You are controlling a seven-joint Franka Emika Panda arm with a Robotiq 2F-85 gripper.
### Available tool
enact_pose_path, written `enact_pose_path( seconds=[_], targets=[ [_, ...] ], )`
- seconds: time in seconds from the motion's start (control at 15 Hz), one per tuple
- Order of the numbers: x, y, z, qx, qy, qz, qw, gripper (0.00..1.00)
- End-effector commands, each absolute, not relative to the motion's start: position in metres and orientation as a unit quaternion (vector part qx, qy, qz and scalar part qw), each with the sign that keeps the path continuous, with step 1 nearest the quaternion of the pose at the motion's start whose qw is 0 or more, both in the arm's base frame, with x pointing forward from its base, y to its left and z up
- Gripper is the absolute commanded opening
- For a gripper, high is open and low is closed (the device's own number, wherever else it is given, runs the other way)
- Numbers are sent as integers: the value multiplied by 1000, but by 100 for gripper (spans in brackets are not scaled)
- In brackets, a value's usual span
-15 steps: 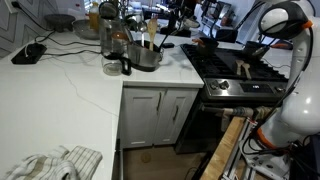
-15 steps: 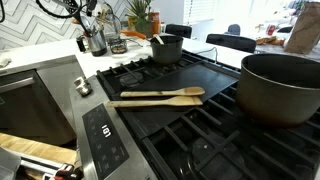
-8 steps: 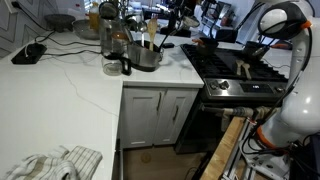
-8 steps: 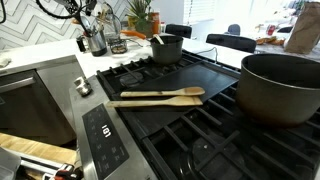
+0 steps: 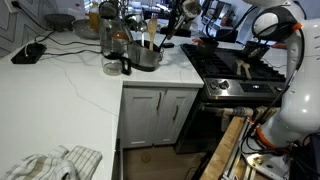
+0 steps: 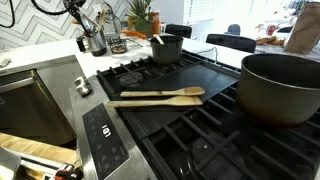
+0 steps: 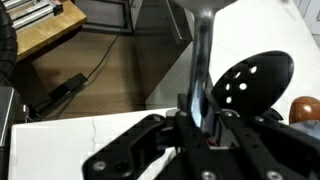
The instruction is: Pick up the spatula on the counter and then put it in the silver tin
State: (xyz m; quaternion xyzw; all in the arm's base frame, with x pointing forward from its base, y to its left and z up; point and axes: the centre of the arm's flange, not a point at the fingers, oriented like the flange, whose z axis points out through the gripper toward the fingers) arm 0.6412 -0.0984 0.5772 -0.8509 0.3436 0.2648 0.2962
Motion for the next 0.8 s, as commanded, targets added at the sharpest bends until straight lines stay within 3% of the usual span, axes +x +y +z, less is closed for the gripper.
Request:
enact_pose_path(
  seconds=[0.0,0.4,0.73],
  targets=[
    [654,-127,600,-810,375,297,340,5],
    [671,-176,606,-711,424,323,459,5],
    [698,-197,564,-619,466,346,530,5]
  ],
)
